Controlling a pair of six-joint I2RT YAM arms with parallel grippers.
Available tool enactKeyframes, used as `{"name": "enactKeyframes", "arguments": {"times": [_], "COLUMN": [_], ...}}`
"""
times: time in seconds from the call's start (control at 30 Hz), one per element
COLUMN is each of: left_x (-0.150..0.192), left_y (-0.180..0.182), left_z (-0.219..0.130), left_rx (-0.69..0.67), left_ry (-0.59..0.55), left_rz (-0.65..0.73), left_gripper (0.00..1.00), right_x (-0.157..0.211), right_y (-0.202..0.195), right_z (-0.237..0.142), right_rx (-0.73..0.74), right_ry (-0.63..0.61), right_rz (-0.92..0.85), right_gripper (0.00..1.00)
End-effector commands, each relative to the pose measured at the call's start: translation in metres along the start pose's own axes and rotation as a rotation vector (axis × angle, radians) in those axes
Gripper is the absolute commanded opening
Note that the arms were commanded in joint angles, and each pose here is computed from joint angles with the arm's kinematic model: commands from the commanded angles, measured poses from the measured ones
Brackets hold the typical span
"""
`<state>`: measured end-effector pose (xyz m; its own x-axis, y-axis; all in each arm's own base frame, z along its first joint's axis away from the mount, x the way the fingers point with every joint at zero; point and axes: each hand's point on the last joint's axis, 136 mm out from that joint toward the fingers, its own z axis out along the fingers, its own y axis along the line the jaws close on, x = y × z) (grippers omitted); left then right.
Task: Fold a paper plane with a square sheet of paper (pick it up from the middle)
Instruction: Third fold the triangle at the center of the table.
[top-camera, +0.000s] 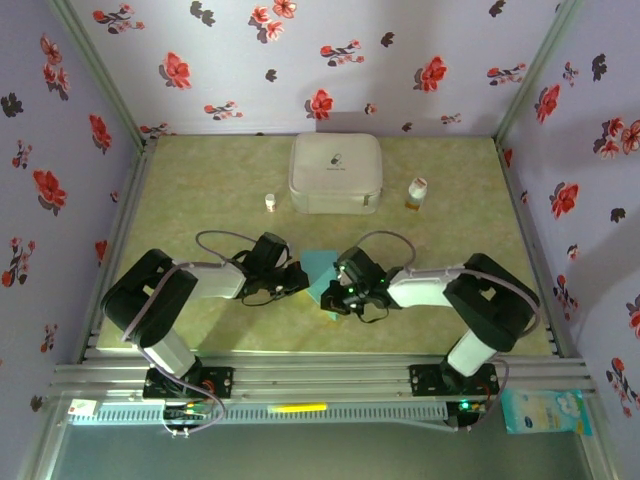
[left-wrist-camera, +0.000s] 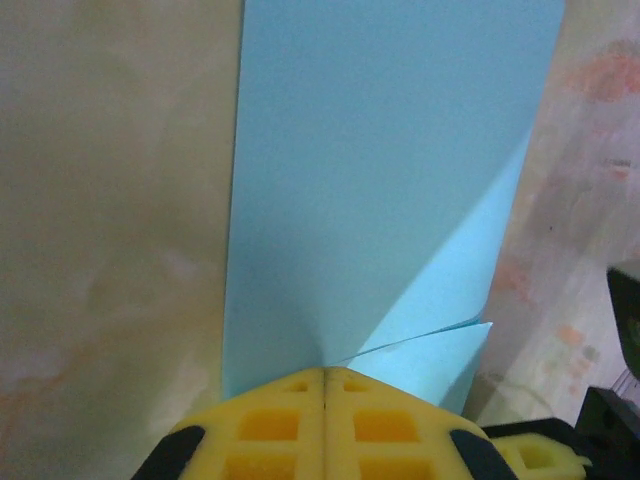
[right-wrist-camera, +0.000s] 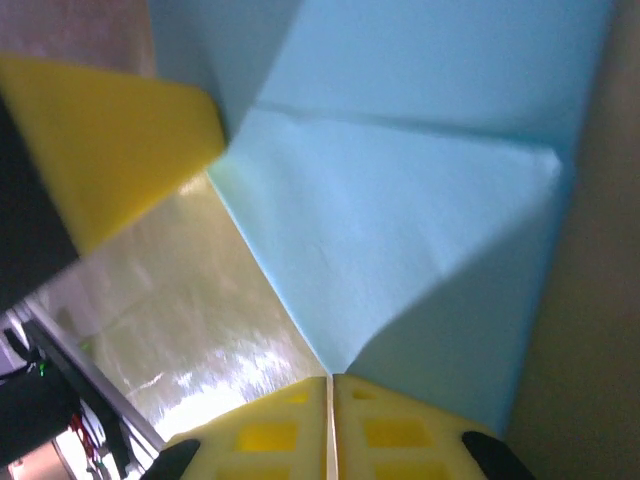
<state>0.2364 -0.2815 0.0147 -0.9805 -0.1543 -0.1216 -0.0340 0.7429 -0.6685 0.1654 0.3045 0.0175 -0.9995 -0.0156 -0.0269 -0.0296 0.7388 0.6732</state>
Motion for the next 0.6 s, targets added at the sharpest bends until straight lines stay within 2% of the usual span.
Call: {"name": "enactKeyframes", "arguments": {"times": [0.0, 0.13, 0.23, 0.43, 0.57], "left_x": [0.018, 0.018, 0.016, 0.008, 0.001], "left_y": [0.056, 0.056, 0.055, 0.046, 0.028], "left_z": [0.006, 0.007, 0.007, 0.001, -0.008], "left_rx": [-0.187, -0.177, -0.154, -0.11, -0.07], "left_ry": [0.034, 0.022, -0.003, -0.12, -0.167], "left_rz": [-0.077, -0.094, -0.133, -0.224, -0.198], "left_gripper": [0.0, 0.0, 0.0, 0.0, 0.0], "right_x": [0.026, 0.037, 0.032, -0.008, -0.028], "right_y": [-0.016, -0.033, -0.034, -0.041, -0.042], "right_z": [-0.008, -0.021, -0.034, -0.073, -0.095], "right_rx": [0.015, 0.047, 0.081, 0.227, 0.289], "right_ry": [0.049, 0.032, -0.018, -0.261, -0.395], "right_rz": [0.009, 0.01, -0.01, -0.022, -0.012], "right_gripper": [0.1, 0.1, 0.1, 0.14, 0.23]}}
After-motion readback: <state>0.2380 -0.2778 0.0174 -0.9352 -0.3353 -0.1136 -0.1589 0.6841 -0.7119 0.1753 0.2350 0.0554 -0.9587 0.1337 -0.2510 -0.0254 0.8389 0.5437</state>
